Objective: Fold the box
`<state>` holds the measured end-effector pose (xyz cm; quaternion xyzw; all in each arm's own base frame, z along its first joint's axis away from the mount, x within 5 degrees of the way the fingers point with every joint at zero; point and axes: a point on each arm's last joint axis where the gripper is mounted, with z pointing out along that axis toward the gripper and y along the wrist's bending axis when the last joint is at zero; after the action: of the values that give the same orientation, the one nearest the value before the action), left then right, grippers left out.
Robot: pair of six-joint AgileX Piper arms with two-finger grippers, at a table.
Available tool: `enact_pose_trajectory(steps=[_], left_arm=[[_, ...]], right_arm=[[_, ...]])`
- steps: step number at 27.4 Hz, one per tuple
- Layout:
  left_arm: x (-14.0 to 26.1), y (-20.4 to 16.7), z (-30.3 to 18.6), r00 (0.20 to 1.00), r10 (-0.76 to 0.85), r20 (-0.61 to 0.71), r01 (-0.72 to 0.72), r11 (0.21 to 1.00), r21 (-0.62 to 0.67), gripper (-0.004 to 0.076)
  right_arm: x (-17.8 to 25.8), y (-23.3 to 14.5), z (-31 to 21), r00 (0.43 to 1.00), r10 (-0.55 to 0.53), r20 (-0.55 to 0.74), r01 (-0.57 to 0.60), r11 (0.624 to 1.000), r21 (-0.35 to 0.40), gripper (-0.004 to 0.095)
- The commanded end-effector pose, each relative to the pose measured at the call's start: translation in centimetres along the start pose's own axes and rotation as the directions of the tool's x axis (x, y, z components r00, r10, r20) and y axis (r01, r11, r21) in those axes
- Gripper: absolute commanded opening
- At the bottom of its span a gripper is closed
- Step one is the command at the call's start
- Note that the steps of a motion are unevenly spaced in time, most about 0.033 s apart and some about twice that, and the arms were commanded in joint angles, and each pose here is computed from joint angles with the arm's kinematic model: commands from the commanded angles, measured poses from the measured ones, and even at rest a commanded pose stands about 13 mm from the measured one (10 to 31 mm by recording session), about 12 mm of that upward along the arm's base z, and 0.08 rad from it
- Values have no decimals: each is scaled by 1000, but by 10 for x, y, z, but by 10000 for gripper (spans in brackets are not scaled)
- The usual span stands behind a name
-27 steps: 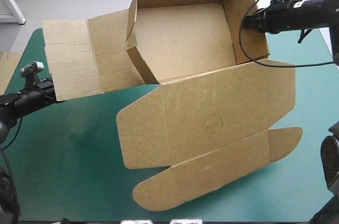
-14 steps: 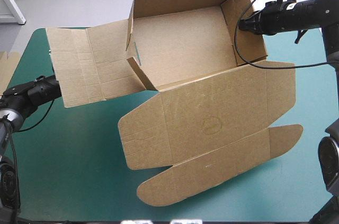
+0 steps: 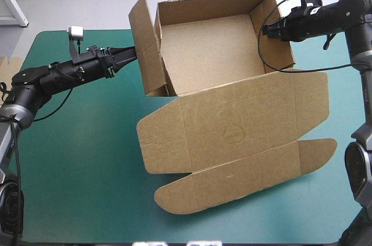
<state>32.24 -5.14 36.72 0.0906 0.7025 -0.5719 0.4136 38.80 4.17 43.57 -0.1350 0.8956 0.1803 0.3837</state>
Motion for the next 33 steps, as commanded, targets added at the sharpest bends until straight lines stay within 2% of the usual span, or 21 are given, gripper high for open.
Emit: enact_pose_trajectory(steps=[1,9,17,33], left_arm=[[-17,-45,-1,999,5,46,-15,978,206,366],[-25,-77,21,998,56,32,-62,968,242,366],[-31,-93,32,991,132,-32,-126,981,148,366],[-43,-123,33,984,175,-18,-169,968,185,366]], right_arm=[[-15,16,-30,990,-5,139,7,1000,-12,-15],[-15,15,-30,989,-3,147,4,1000,-10,-15],[-15,15,-30,989,5,147,-4,1000,-11,-15],[-15,16,-30,989,20,147,-18,1000,-15,-15]])
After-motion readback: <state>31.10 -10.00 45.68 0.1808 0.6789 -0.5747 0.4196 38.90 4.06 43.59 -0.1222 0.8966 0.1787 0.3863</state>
